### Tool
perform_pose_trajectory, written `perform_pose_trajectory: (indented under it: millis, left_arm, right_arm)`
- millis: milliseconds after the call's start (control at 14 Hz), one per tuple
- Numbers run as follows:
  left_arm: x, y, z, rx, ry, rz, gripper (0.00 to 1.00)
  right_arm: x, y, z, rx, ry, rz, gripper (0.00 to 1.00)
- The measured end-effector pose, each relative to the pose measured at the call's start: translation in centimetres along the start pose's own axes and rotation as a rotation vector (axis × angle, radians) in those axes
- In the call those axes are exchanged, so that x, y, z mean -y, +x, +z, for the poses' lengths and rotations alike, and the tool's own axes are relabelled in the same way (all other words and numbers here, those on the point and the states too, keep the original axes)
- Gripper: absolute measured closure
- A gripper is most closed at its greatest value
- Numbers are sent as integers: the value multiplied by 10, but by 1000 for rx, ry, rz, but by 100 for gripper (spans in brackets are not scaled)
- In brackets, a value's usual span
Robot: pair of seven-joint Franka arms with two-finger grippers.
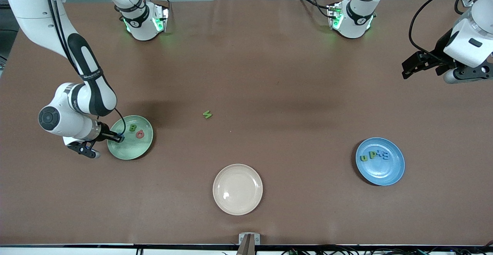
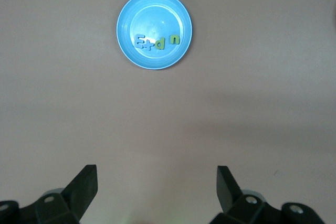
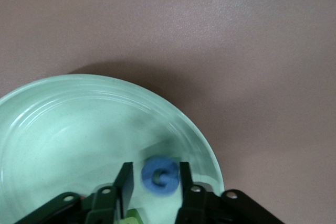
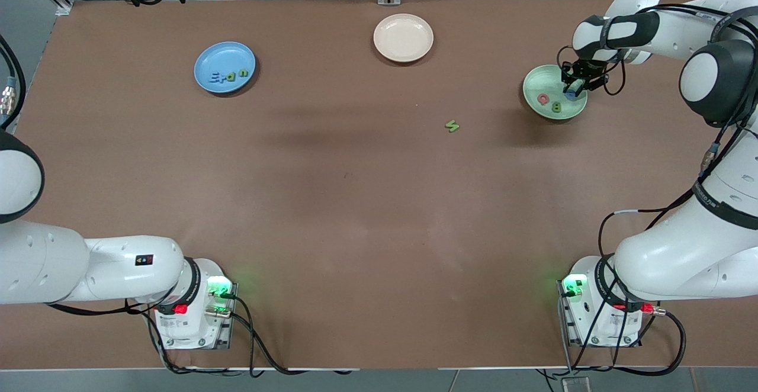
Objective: Sort upper and lower case letters into plates
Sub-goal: 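Move the right gripper back to the green N and grasp it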
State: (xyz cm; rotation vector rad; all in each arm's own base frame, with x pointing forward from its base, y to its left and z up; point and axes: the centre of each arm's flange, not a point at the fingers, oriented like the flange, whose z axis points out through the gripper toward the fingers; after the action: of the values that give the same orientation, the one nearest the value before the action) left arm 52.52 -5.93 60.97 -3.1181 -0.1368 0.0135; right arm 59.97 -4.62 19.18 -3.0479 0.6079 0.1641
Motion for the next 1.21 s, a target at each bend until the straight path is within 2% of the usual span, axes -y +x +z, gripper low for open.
perform_pose_trajectory:
  millis: [143,357,429,643,929,1214]
  left_arm:
    - [-2,0,1,2,1,8,0]
    - [-5,-2,2,12,3,17,0]
    - [-5,-3,2,15,4,19,0]
    - [-3,-1,5,24,4,15,0]
    - [-3,0,6,26,4,15,0]
    - [-5,2,8,21,2,19,0]
  right_arm:
    - [3,0,-4,13,-1,-2,33]
    - [29,-1,-27,61,-7,44,3]
    - [47,-6,-37,62,-8,76,0]
    - [126,-42,-52,40,-17,177,0]
    - [228,-113,-36,-17,1,285,0]
    - [284,-170,-14,-35,5,335,0]
